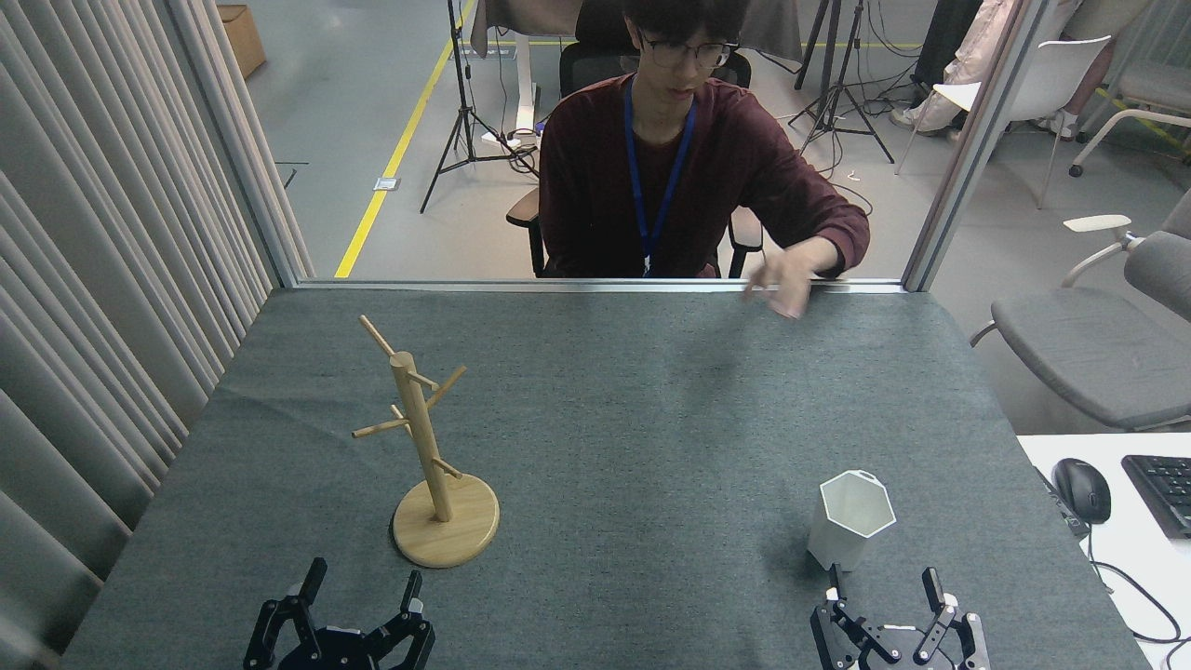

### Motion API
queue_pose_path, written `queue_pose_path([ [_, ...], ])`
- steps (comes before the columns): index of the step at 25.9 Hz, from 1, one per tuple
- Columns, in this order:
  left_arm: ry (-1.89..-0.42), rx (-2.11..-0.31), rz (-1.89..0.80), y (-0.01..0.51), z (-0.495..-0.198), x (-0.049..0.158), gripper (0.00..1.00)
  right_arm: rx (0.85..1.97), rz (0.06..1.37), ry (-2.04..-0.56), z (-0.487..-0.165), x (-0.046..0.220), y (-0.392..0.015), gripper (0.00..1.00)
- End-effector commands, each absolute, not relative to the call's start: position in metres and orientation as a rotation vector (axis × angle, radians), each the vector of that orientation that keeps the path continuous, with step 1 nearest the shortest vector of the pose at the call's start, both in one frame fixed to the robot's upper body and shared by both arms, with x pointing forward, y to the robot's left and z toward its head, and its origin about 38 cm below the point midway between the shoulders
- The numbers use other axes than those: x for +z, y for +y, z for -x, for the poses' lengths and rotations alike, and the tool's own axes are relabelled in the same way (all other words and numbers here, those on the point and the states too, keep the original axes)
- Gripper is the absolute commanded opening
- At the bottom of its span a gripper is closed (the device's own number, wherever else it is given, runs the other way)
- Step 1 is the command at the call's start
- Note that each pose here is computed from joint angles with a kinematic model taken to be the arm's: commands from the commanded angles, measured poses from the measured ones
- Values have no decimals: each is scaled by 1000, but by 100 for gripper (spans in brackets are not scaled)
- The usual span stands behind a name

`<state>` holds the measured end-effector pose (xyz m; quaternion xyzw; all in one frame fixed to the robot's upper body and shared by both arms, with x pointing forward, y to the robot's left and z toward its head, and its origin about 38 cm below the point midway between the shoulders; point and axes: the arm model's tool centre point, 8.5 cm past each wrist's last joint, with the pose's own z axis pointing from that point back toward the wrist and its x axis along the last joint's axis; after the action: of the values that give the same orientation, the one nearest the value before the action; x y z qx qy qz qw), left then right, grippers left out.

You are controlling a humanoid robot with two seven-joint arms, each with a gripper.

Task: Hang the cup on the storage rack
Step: 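Move the right gripper around the white hexagonal cup and close on it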

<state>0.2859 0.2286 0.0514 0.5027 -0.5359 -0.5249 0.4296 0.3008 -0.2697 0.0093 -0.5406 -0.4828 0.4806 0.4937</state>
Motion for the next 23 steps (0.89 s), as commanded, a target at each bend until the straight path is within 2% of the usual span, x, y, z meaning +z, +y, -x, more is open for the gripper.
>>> queue_pose_path([
  [1, -1338, -1309, -1253, 228, -286, 51, 100, 1165, 1293, -1155, -298, 4, -273, 98],
  [6, -1334, -1304, -1258, 228, -286, 51, 100, 1164, 1274, -1143, -304, -2, -275, 98],
  [10, -1336, -1303, -1259, 228, -287, 52, 100, 1172, 1268, -1141, -334, -6, -274, 98],
  [23, -1339, -1302, -1258, 227, -288, 52, 100, 1206, 1265, -1114, -367, -10, -285, 98],
])
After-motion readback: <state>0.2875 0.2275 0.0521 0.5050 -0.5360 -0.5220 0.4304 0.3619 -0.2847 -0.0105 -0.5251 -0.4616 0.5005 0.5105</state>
